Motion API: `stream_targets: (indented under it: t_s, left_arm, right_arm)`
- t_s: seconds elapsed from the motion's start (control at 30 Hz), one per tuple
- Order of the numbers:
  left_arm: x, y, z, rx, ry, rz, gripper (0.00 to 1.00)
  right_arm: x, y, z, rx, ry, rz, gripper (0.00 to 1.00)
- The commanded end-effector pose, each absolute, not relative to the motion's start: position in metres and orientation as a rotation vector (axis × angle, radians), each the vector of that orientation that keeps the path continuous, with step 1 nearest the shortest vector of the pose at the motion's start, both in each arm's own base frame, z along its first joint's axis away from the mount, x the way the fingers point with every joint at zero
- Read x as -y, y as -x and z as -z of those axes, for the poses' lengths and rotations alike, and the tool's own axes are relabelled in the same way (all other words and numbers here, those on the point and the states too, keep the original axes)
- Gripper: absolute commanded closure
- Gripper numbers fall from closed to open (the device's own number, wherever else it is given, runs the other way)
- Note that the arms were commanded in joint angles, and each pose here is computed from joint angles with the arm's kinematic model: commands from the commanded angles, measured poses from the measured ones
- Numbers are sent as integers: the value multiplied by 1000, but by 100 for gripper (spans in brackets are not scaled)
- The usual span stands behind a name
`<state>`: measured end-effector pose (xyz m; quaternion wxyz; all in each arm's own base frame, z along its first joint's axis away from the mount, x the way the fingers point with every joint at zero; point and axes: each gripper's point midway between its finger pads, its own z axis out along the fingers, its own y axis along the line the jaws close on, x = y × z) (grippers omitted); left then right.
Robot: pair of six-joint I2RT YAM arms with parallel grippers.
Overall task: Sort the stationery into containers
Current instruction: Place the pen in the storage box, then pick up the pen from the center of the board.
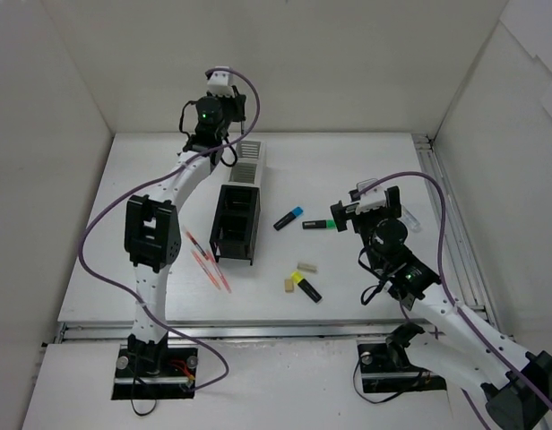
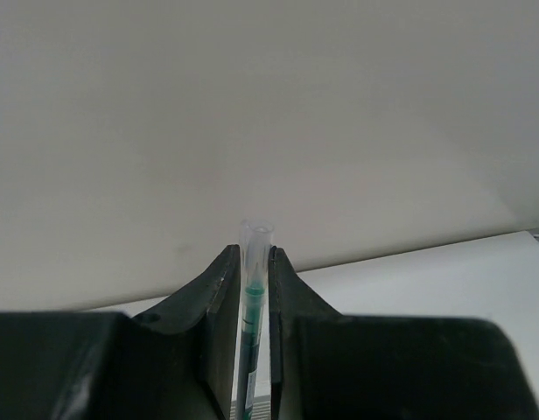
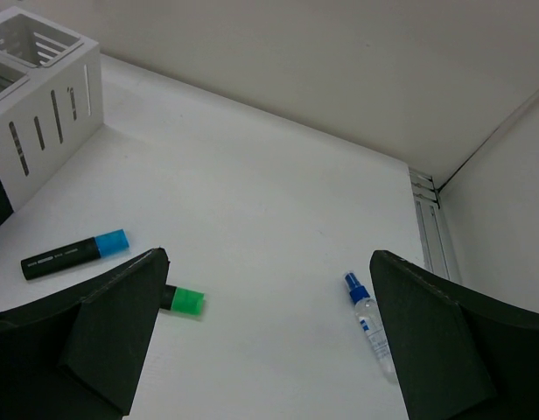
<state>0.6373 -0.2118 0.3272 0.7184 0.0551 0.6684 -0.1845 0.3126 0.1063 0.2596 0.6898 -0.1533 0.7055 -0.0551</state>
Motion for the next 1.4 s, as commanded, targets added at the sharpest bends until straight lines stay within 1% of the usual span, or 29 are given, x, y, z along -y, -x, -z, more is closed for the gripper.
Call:
stream_targets:
  t_s: [0.0,0.07,0.2,0.27,0.3,0.33,0.4,0.43,0.5,0.53,0.57,0.63,0.67,0.73,0.77,0.8,0.87,0.9,0.93,0.97,1.0,1.03,1.1,1.13,1.17,1.23,1.27,1.3,1.37]
  left_arm:
    - [215,-619,-396,-1272,-78,406,100]
    - [218,-617,-387,-1270,-70,406,100]
    - [216,-622,-351,-1340,-50,390,100]
    - [215,-621,-345,-1340,-34,401,97]
    - [214,-619,-331,-1360,-31,399,96]
    - [213,-615,-337,-1339,-27,405,95]
    - [210,-611,-328,-1355,-7,377,85]
    - [214,-604,-334,-1346,-15,381,74]
    - [210,-597,-329,-1360,-14,369,64]
    - [214,-588,-342,-1338,-20,382,60]
    - [211,-584,-345,-1337,-21,377,52]
    - [210,-568,-356,-1331,-27,380,41]
    - [207,-562,-360,-1328,-21,376,22]
    - [201,-540,-374,-1341,-10,381,10]
    - [195,-533,-377,-1352,12,374,0]
    - [186,-514,-391,-1348,26,376,1]
    - [173,-496,-379,-1444,85,367,1]
    - [161,-474,-398,-1441,116,370,1]
    - [154,-461,-374,-1563,140,341,1]
    - [139,-442,-384,-1576,224,345,1]
    - [131,-430,-373,-1632,263,326,1]
    - [115,-412,-342,-1767,303,259,0]
    - [86,-382,-323,-1827,459,224,0]
    - [73,-363,-295,-1927,515,175,0]
    - [68,-352,-284,-1964,561,180,1]
    - [51,-320,-252,-2041,711,180,1]
    - [51,-309,-228,-2100,733,189,0]
    - [49,-301,-225,-2089,787,215,1]
    - [45,-280,-190,-2169,846,187,1]
  right_arm:
    - [-95,-318,-290,-1495,245,151,2]
    - [-93,-317,-290,-1493,240,151,2]
    - [-91,-316,-292,-1490,236,150,2]
    - [-91,-315,-293,-1485,234,144,2]
    - [-90,-315,-293,-1485,229,146,2]
    - [-89,-314,-294,-1483,226,147,2]
    - [-88,-314,-293,-1485,222,145,2]
    - [-91,-312,-294,-1482,223,132,2]
    - [-89,-311,-296,-1480,221,127,2]
    - [-89,-310,-297,-1476,220,122,2]
    - [-90,-309,-298,-1474,220,108,2]
    - [-91,-306,-302,-1463,223,92,2]
    - [-92,-305,-302,-1467,222,77,2]
    - [-92,-302,-304,-1463,219,64,2]
    - [-92,-300,-303,-1474,215,50,2]
    - [-92,-299,-303,-1477,214,44,2]
    - [-92,-295,-301,-1495,199,17,2]
    - [-93,-293,-301,-1497,197,-1,2]
    - [-91,-291,-304,-1489,180,-13,2]
    - [-92,-289,-300,-1498,159,-39,2]
    - [-92,-288,-300,-1497,145,-56,2]
    - [-89,-285,-300,-1497,102,-82,2]
    - [-81,-282,-294,-1525,17,-90,2]
    - [-77,-282,-292,-1543,-56,-114,2]
    - [-74,-279,-288,-1583,-118,-129,2]
    - [-72,-279,-279,-1638,-115,-99,2]
    - [-70,-278,-275,-1671,-115,-74,2]
    - [-68,-278,-273,-1682,-126,-60,2]
    - [-60,-277,-266,-1698,-169,-27,2]
